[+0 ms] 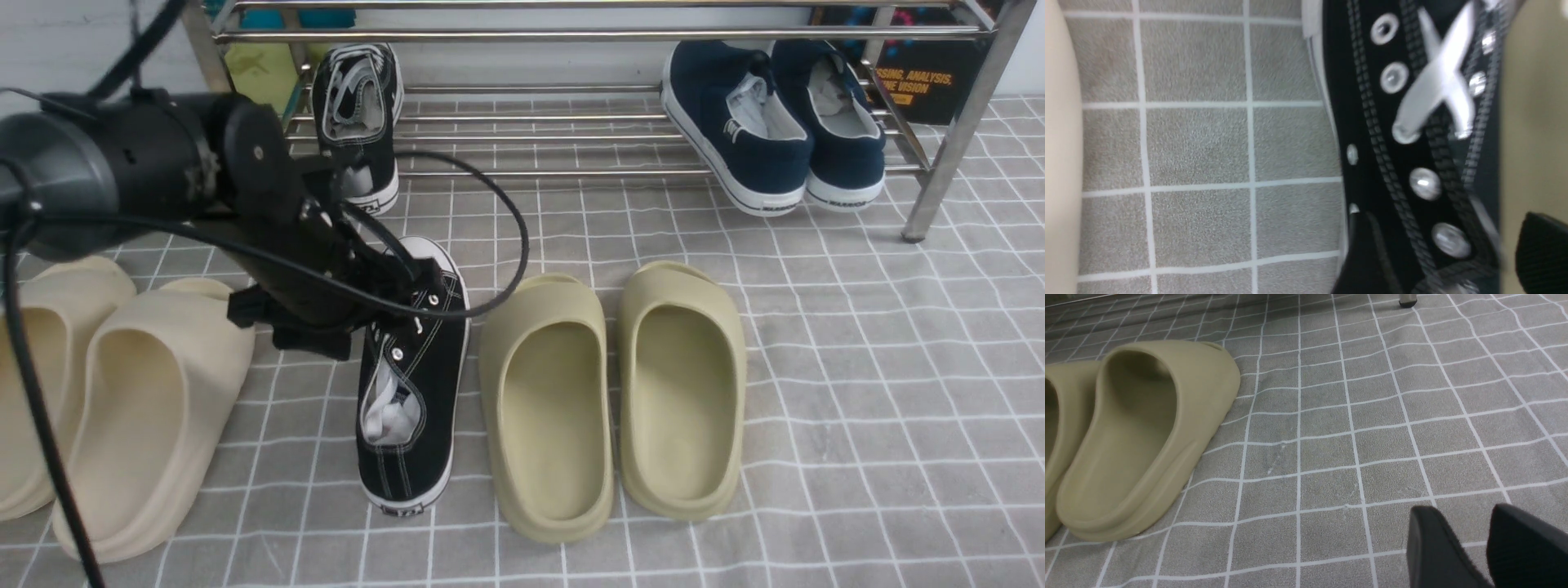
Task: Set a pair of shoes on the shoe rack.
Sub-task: Use the left arm to grab the shoe closest to it, then use the left arm to put a shoe into the shoe rack
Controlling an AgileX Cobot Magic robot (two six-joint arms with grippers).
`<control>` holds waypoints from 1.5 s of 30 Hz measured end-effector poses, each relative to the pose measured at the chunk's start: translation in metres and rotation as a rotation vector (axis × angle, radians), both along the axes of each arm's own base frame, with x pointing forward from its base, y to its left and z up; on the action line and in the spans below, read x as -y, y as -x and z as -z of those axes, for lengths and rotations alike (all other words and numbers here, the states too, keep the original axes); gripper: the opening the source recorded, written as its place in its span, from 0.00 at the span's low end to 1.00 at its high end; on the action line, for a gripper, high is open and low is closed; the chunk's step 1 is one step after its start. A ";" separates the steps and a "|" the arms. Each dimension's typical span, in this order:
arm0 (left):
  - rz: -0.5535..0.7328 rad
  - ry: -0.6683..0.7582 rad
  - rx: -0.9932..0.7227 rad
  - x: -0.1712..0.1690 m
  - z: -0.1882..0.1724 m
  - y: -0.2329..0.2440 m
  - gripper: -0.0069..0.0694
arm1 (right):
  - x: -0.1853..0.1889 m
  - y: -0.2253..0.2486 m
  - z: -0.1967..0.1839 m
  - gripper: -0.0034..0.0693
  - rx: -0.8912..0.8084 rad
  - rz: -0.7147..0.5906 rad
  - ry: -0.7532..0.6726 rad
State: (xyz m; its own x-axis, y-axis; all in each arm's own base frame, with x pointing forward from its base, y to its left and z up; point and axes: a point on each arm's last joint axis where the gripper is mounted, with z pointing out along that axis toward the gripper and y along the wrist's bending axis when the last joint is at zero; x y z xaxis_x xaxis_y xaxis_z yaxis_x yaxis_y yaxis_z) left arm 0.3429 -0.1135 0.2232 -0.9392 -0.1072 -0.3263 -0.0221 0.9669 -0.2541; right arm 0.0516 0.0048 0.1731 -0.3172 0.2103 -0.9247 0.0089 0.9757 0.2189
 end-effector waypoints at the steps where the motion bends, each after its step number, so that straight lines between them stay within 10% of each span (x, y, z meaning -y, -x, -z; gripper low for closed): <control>1: 0.000 -0.008 -0.028 0.001 0.010 -0.003 0.64 | 0.000 0.000 0.000 0.38 0.000 0.000 0.000; 8: -0.003 -0.018 -0.072 0.003 0.032 -0.010 0.16 | 0.000 0.000 0.000 0.38 0.000 0.000 0.000; 28: 0.102 0.083 0.070 0.027 -0.065 -0.064 0.20 | 0.000 0.000 0.000 0.38 0.000 0.000 0.001; 45: -0.060 0.039 0.303 0.045 -0.051 -0.178 0.20 | 0.000 0.000 0.000 0.38 -0.001 0.000 0.000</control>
State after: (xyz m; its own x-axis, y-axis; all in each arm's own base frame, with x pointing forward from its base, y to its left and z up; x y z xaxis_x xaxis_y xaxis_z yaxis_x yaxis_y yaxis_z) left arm 0.5206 -0.1584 0.2744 -0.7914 -0.1778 -0.5848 0.0030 0.9556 -0.2945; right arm 0.0516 0.0048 0.1730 -0.3183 0.2102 -0.9244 0.0090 0.9757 0.2188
